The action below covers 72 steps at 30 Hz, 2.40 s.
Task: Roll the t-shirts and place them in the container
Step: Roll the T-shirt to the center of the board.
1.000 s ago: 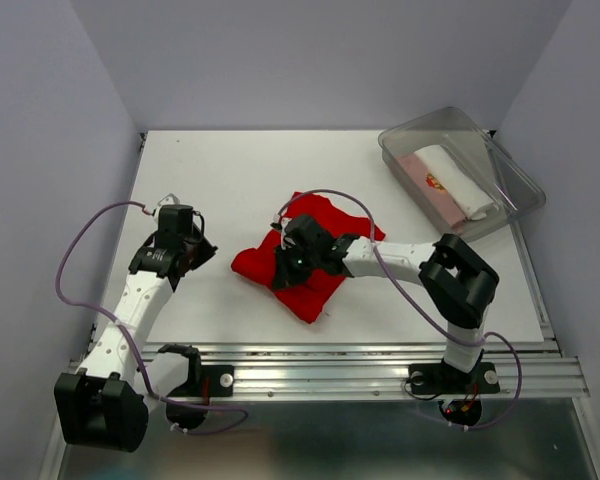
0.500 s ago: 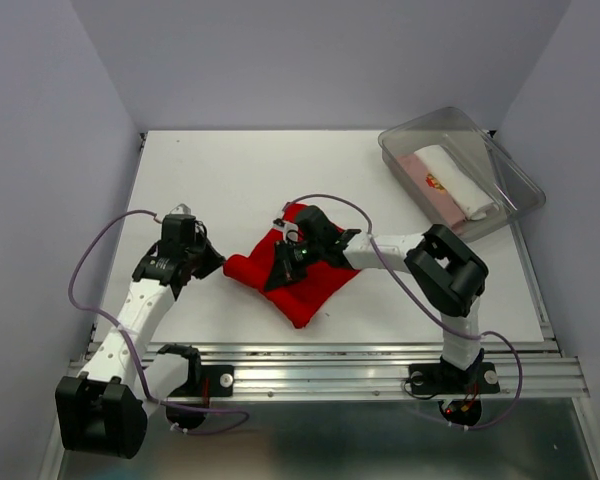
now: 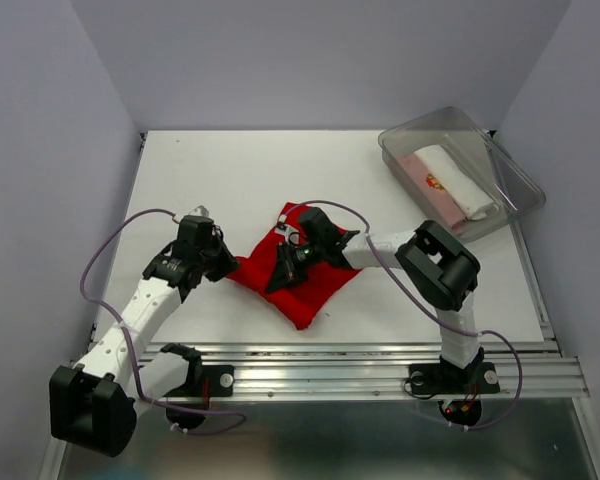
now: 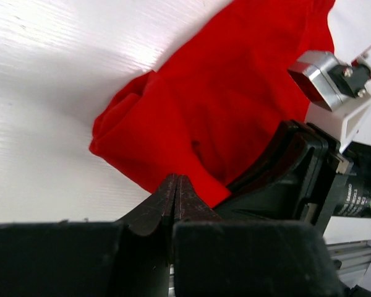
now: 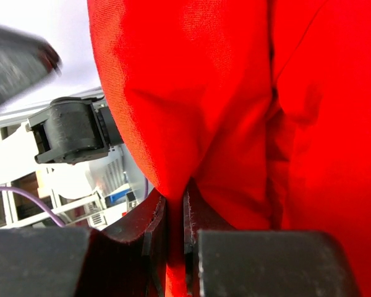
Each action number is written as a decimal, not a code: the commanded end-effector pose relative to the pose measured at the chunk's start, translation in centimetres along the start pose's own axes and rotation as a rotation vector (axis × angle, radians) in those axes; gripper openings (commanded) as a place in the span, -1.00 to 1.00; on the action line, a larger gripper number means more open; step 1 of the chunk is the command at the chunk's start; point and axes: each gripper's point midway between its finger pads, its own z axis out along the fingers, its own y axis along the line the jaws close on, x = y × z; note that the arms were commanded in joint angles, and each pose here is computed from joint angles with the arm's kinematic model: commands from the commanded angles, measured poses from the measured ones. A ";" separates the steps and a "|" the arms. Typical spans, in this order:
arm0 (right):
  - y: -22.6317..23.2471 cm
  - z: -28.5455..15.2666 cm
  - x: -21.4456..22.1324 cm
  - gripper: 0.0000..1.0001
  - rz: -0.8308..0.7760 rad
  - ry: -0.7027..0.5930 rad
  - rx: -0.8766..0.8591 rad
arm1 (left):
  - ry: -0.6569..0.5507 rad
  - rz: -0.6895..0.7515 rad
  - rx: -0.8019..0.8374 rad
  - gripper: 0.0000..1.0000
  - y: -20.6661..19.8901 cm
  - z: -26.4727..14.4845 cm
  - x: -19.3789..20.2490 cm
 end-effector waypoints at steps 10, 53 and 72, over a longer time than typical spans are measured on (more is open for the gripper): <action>-1.0 -0.6 -0.3 -0.99 0.024 0.013 -0.045 | -0.064 -0.089 -0.089 -1.00 0.5 -0.6 1.3; -0.7 -2.9 -0.6 0.07 -0.044 -0.076 0.014 | -0.021 0.007 -0.112 -1.00 -2.1 9.3 0.3; -4.1 -7.8 6.0 0.61 -0.227 -0.166 0.443 | 0.020 0.018 -0.098 -1.00 -1.9 10.1 1.4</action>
